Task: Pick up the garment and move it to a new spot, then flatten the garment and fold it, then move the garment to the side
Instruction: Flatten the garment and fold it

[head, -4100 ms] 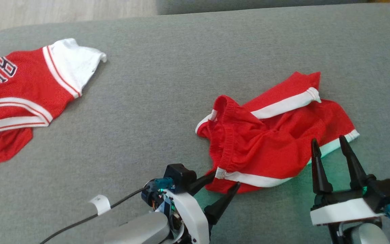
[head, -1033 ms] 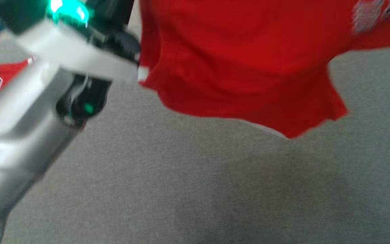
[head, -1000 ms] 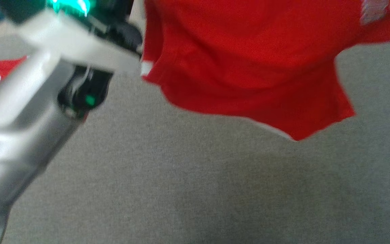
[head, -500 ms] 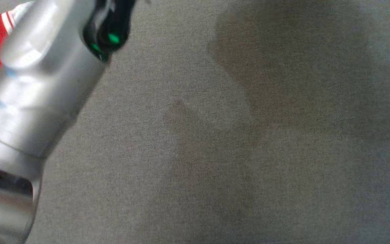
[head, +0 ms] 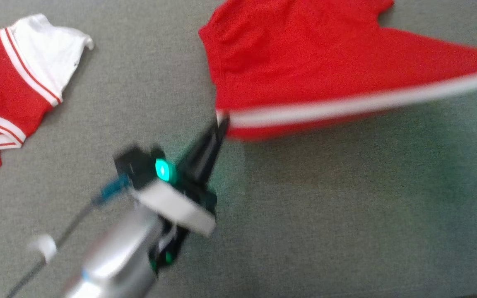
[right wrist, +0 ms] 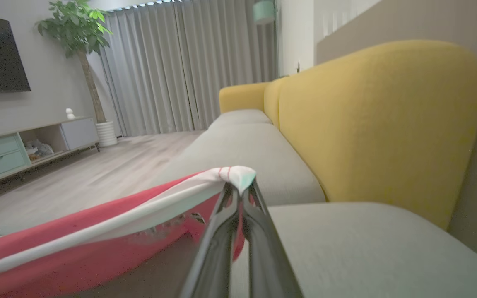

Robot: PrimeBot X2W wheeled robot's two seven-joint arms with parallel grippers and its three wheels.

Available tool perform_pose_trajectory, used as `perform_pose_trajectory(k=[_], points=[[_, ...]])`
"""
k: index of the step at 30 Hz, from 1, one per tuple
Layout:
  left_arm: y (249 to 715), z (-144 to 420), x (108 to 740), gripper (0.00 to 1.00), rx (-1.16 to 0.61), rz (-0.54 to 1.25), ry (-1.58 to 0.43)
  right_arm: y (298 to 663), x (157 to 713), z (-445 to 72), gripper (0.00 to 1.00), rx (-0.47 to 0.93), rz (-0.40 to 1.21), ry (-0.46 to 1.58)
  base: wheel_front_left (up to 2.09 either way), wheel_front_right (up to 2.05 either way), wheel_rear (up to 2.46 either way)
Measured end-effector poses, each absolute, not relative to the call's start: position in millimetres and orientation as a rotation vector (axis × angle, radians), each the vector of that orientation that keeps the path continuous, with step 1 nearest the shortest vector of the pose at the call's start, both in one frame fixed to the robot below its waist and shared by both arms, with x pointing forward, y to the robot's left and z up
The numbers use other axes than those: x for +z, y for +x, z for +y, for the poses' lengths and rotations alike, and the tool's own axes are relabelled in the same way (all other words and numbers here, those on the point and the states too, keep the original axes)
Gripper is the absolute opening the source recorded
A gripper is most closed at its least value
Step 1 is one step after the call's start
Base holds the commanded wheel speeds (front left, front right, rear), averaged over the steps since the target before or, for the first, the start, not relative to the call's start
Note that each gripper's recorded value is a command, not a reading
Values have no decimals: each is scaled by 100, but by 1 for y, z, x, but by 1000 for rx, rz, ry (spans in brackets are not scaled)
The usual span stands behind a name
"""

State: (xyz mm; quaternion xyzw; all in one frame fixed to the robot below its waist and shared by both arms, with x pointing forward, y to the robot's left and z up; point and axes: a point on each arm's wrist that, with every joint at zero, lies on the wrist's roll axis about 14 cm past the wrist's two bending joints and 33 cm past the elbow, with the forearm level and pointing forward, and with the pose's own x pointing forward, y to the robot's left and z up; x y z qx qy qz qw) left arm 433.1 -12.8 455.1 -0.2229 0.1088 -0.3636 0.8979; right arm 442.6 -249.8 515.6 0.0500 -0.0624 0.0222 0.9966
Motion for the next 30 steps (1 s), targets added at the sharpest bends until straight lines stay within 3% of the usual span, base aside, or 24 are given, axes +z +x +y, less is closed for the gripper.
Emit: perform_pose_trajectory(k=[7,15,21,30], points=[[363,-9,427,0,-712,320,-485,352,493,-264,0,-27,32,144,0,0,0],[329,-11,443,0,-727,301,-519,304,504,-272,0,-58,76,147,0,0,0],[337,-11,464,0,-691,234,-570,316,499,-274,0,-28,91,129,0,0,0],[377,-21,488,0,-685,156,-607,390,487,-266,0,67,119,122,0,0,0]])
